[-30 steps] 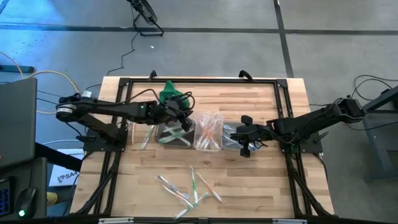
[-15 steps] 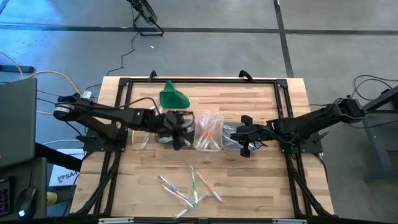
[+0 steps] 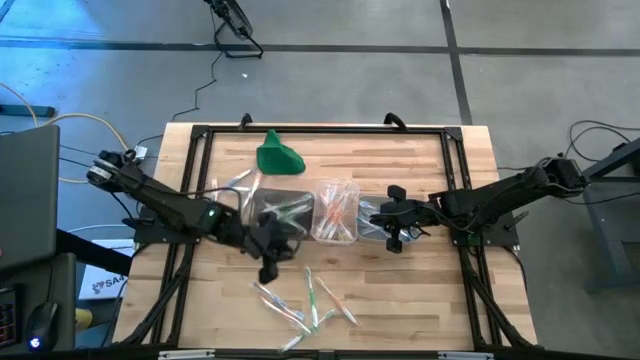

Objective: Pick & Place Toothbrushes
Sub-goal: Put the blue toothbrush into the gray bin

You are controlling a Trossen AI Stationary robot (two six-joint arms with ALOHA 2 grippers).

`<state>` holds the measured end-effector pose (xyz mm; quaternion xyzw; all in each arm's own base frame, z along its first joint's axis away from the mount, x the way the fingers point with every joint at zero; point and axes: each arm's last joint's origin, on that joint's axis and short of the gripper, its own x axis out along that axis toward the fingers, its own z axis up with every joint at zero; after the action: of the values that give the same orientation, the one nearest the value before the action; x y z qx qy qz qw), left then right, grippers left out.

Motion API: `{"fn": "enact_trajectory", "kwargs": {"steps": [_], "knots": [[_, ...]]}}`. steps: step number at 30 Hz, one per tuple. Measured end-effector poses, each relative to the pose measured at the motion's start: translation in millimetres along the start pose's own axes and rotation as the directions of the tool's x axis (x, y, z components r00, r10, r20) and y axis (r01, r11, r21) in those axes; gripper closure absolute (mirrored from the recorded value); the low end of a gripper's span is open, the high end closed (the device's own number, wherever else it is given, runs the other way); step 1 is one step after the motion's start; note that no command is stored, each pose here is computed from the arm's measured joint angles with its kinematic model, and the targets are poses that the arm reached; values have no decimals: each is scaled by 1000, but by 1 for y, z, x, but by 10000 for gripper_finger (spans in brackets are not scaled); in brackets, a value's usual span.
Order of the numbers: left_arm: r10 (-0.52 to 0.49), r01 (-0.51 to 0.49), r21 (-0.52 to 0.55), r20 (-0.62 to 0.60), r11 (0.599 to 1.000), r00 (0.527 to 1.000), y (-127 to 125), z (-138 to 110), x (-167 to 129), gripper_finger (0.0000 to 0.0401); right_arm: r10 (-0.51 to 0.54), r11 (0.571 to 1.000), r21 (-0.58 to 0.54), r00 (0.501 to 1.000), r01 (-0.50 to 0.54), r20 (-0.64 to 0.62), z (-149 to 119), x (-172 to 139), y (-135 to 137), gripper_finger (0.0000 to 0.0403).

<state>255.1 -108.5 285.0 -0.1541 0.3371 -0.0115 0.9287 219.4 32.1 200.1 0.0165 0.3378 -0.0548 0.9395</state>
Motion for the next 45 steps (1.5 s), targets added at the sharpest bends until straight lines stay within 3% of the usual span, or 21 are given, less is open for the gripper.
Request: {"fn": "enact_trajectory", "kwargs": {"steps": [6, 17, 24, 30, 35, 45], "knots": [[-58, 69, 163, -74, 984, 996, -20, -17, -6, 320, 0, 1000, 26, 1000, 0, 0, 0, 0, 0, 400], [-59, 72, 189, -75, 979, 995, -25, -21, -7, 320, -2, 999, 34, 1000, 2, 0, 0, 0, 0, 400], [-50, 62, 187, -66, 980, 997, -24, -21, -7, 320, -2, 994, 110, 1000, 1, 7, 1, 0, 0, 400], [-49, 67, 295, -68, 953, 996, -24, -21, -7, 320, 8, 992, 122, 998, -15, 60, 6, 0, 1, 400], [-88, 124, 344, -119, 931, 989, -26, -25, -8, 320, 11, 992, 124, 998, -19, 69, 7, 0, 1, 400], [-2, 130, 418, -293, 899, 956, -39, -58, 20, 320, 2, 992, 125, 997, -11, 75, 7, 0, 1, 400]]}}
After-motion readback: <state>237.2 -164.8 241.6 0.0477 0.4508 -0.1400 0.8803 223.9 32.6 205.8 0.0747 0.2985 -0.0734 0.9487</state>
